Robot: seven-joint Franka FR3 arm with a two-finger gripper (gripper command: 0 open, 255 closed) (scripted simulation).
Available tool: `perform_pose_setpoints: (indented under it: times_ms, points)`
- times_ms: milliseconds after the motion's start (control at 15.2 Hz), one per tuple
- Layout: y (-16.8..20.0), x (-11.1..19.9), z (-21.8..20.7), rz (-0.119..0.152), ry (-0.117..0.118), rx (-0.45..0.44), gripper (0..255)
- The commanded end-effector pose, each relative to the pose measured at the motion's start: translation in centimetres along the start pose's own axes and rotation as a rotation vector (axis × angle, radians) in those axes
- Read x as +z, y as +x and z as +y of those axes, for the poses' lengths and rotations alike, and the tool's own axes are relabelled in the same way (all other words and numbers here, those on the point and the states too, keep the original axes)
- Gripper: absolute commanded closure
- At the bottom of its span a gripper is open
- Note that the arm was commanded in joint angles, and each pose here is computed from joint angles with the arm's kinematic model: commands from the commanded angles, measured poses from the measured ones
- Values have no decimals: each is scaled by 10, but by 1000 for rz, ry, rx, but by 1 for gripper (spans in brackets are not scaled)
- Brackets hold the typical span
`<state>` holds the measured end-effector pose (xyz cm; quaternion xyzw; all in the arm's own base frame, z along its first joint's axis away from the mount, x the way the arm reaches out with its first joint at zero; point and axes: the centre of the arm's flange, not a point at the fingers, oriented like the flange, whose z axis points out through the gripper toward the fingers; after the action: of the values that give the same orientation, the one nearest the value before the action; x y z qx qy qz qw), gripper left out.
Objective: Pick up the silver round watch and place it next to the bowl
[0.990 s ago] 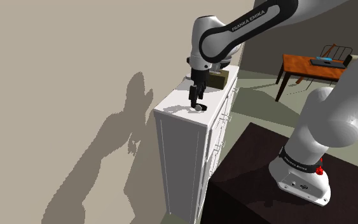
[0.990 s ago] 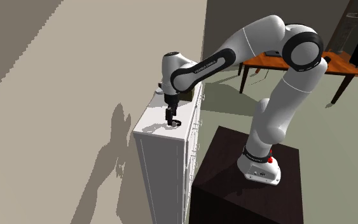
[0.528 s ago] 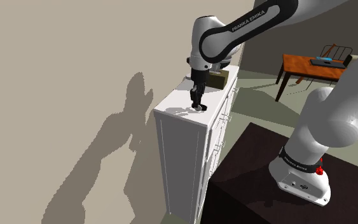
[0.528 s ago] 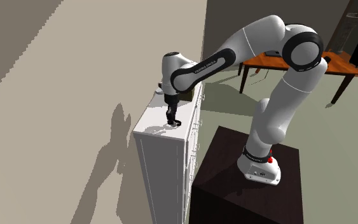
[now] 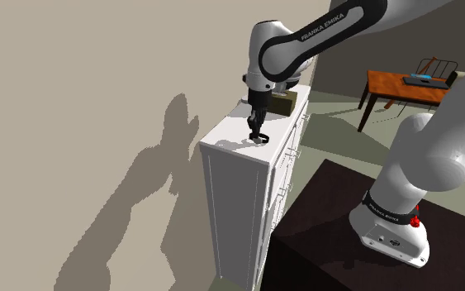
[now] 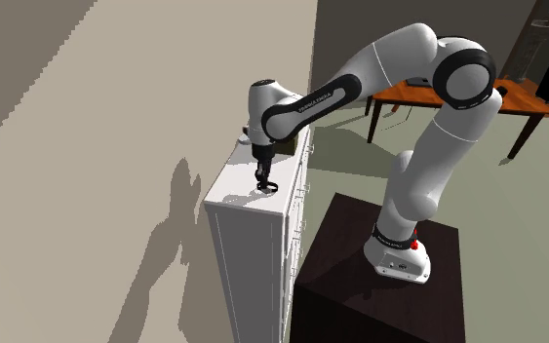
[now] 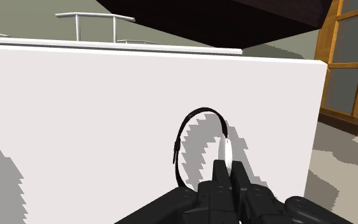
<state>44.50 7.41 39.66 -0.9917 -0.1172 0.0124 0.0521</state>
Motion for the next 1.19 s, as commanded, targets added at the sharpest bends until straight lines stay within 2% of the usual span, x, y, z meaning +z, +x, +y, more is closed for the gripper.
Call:
perform_pose_setpoints:
  times_ms: [0, 1122]
  points:
    - [0, -5, -1, -1, 0, 0, 255]
    - [-1, -94, -10, -1, 0, 0, 255]
